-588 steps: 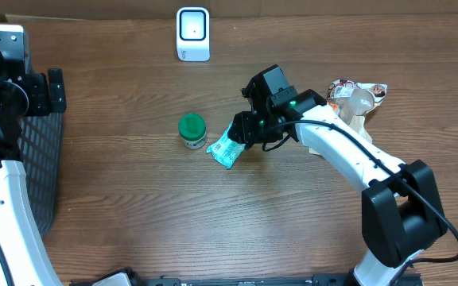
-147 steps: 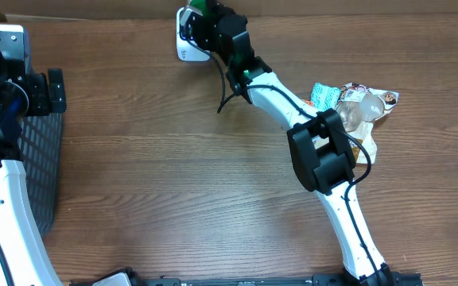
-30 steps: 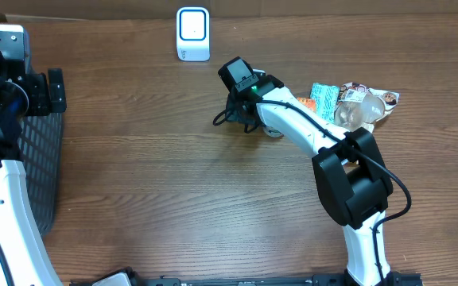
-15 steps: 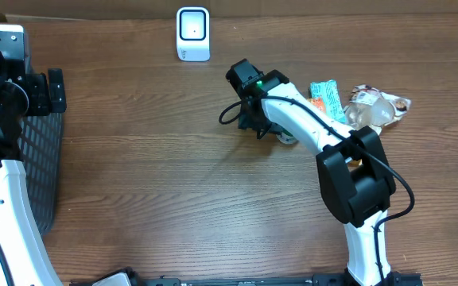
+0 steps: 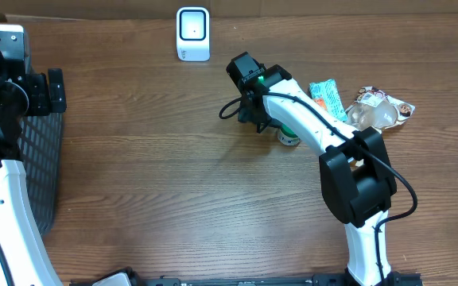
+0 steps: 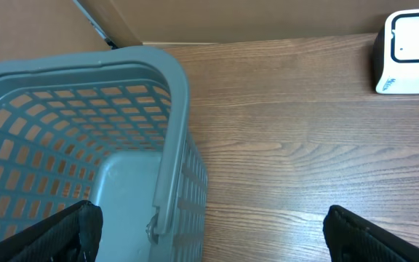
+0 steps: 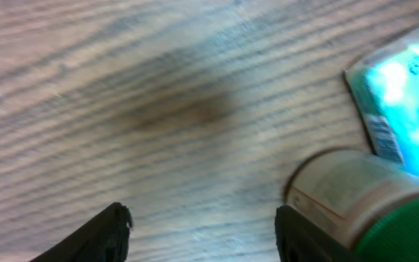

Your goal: Scan the item barcode

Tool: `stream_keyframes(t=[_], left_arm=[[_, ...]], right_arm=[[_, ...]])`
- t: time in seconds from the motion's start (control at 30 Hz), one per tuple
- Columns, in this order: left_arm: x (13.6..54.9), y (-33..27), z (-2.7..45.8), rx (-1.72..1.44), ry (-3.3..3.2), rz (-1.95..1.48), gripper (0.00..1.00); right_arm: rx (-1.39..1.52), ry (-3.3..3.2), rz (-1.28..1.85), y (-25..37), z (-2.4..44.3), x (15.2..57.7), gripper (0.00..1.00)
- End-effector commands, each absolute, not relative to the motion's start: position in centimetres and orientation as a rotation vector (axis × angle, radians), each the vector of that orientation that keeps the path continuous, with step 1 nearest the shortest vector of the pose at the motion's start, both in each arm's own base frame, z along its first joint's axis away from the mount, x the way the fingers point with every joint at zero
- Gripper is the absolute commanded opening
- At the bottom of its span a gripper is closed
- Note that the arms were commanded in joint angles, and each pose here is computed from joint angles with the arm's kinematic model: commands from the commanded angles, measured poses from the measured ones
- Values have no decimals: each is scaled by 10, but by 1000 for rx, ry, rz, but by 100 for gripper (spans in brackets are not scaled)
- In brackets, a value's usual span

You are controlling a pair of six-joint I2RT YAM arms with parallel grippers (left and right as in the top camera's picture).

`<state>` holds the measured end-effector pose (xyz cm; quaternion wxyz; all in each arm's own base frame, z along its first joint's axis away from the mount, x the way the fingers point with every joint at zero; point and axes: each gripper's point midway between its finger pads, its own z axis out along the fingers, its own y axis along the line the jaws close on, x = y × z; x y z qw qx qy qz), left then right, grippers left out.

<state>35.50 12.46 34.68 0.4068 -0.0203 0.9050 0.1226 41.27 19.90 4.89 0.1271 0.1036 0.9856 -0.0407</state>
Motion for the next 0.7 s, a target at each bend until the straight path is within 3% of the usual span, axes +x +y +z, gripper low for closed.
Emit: stream_keyframes(t=[0.0,0.43,0.67], left_arm=[[356,125,356,-29,2259,320,99],[356,125,356,-29,2259,320,99],[356,125,356,-29,2259,320,99]], right_arm=[[319,2809,-136,190,76,420,62],[395,2896,-391,131,77,396,62],[311,2886,-324,129,106,396,63]])
